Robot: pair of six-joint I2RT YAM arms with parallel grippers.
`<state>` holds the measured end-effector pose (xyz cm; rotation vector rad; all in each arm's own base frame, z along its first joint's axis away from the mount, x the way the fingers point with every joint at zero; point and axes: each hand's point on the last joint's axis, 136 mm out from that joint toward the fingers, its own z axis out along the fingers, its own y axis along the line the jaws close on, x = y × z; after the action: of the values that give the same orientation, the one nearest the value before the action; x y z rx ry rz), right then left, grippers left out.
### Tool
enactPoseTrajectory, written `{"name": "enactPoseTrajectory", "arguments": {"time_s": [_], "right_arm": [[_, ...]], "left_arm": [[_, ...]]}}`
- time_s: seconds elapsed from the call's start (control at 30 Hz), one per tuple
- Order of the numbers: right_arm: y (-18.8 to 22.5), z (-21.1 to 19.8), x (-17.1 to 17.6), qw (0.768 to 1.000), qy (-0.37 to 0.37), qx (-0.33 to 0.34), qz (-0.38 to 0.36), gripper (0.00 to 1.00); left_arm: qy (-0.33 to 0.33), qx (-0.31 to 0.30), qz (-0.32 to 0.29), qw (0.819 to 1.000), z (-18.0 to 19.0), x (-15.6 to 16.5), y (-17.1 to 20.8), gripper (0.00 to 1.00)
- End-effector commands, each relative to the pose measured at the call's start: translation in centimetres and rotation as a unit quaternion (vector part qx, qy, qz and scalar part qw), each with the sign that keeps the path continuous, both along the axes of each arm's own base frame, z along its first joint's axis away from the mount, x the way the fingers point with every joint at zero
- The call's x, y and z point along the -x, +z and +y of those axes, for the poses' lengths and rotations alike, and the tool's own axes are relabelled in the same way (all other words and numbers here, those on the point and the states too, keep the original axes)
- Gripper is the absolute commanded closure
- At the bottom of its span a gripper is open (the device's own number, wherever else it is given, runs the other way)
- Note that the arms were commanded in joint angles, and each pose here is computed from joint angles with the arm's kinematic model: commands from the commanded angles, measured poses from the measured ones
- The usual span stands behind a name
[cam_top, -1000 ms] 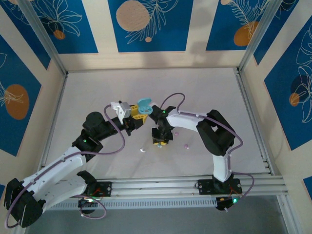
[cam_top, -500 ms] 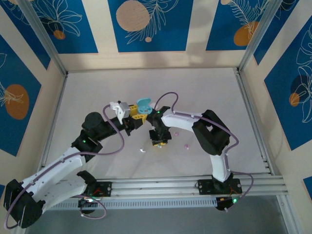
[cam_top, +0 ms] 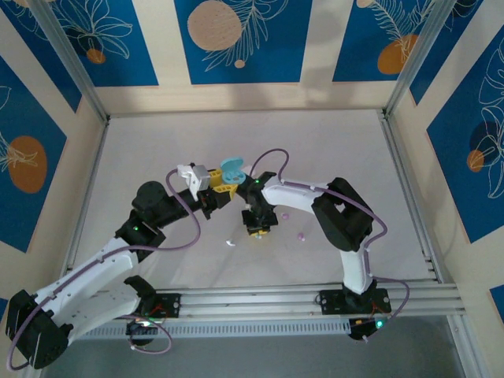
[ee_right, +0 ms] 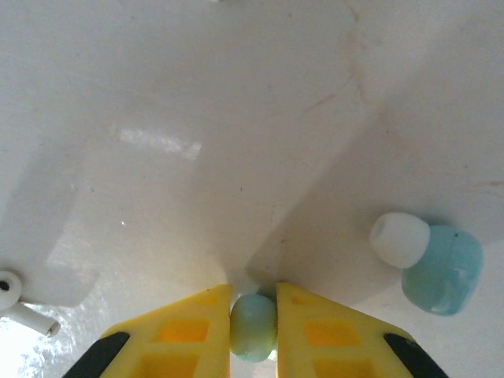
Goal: Insert the wireless bluetooth earbuds into the charging case
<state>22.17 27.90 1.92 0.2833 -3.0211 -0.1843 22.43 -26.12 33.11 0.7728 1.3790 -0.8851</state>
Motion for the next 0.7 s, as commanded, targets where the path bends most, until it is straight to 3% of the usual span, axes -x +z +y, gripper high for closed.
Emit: {"name": "enactPoseTrajectory", "arguments": {"time_s": [0.0, 0.17, 0.37, 0.5, 0.67], "right_arm": [[2.7, 0.0, 0.6, 0.999, -0.016, -0.05, 0.007, 0.82], [9.0, 0.2, 0.4, 0.976, -0.048, -0.211, 0.004, 0.82], [18.9, -2.1, -1.3, 0.881, -0.071, -0.467, -0.001, 0.82], [23.7, -4.8, -2.1, 0.829, -0.066, -0.555, -0.001, 0.82], [27.4, -6.6, -2.5, 0.787, -0.057, -0.614, 0.007, 0.82]], "left_arm": [[0.014, 0.003, -0.016, 1.0, 0.6, 0.1, 0.7, 0.72], [0.037, -0.005, -0.012, 0.999, 0.9, -0.7, 0.3, 0.72], [0.049, -0.015, -0.006, 0.999, 0.4, -2.1, -0.3, 0.73], [0.047, -0.013, -0.005, 0.999, -0.3, -3.0, -0.7, 0.73], [0.034, -0.013, -0.011, 0.999, -1.2, -3.5, -1.1, 0.73]]}}
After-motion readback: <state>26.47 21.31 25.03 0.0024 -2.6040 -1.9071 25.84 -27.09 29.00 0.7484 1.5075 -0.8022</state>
